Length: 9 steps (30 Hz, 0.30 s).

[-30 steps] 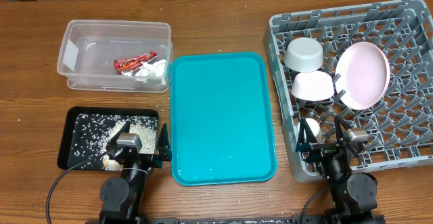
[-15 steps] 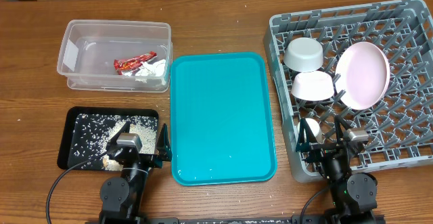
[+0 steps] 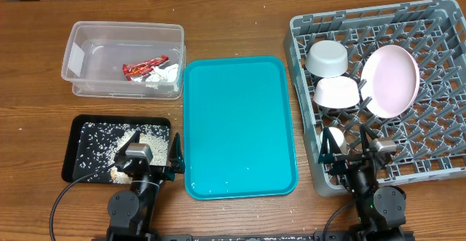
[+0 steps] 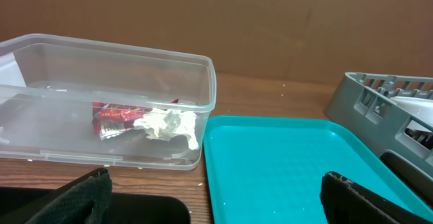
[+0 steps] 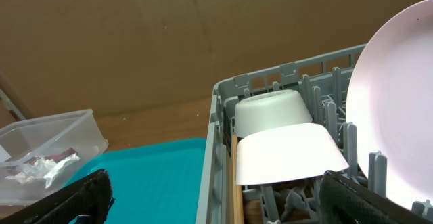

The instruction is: Sort waste into correct bins and load items into the dishwasher

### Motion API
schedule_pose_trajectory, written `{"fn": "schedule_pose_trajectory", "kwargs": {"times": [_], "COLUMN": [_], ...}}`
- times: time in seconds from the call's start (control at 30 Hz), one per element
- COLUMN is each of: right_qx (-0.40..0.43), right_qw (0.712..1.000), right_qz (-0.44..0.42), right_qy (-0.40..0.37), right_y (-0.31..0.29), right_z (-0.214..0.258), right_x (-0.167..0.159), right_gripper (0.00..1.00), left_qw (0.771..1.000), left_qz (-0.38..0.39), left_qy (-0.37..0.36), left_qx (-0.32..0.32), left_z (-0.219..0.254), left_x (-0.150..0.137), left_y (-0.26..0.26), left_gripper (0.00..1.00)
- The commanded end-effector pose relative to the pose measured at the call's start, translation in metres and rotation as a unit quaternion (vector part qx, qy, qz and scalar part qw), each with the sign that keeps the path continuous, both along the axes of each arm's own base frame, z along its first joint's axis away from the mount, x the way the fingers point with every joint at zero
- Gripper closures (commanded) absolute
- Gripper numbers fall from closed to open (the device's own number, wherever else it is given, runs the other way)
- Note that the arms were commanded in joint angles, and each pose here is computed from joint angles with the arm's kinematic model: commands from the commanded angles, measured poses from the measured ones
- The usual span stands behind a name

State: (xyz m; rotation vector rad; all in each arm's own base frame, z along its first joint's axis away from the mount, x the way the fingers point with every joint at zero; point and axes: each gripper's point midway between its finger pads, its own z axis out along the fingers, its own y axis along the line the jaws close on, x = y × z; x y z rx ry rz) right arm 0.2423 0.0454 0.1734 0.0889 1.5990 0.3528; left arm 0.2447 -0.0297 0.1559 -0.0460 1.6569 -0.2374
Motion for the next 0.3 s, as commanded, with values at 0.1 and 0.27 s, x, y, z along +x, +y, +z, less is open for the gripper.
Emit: {"fn": "schedule_pose_trajectory", "kwargs": {"times": [0.1,0.27], "right_qx": [0.0,0.0], "right_qw": [1.0,1.0], "right_qz": [0.004,0.004], "right_qy": [0.0,0.0], "right_y": [0.0017,0.0017], "right_z": [-0.0027,-0.0027], "right_x": [-0.0001,-0.0001], "right_gripper": [0.0,0.0], "left_qw": [1.0,1.0], "left_qz": [-0.001,-0.001], "left_qy": [-0.002,-0.002], "left_qx": [-0.003,-0.003], "left_z": [0.0,0.0], "left_x": [-0.0004,-0.0004], "left_y": [-0.0005,-0.0005], "left_gripper": [0.0,0.0]}}
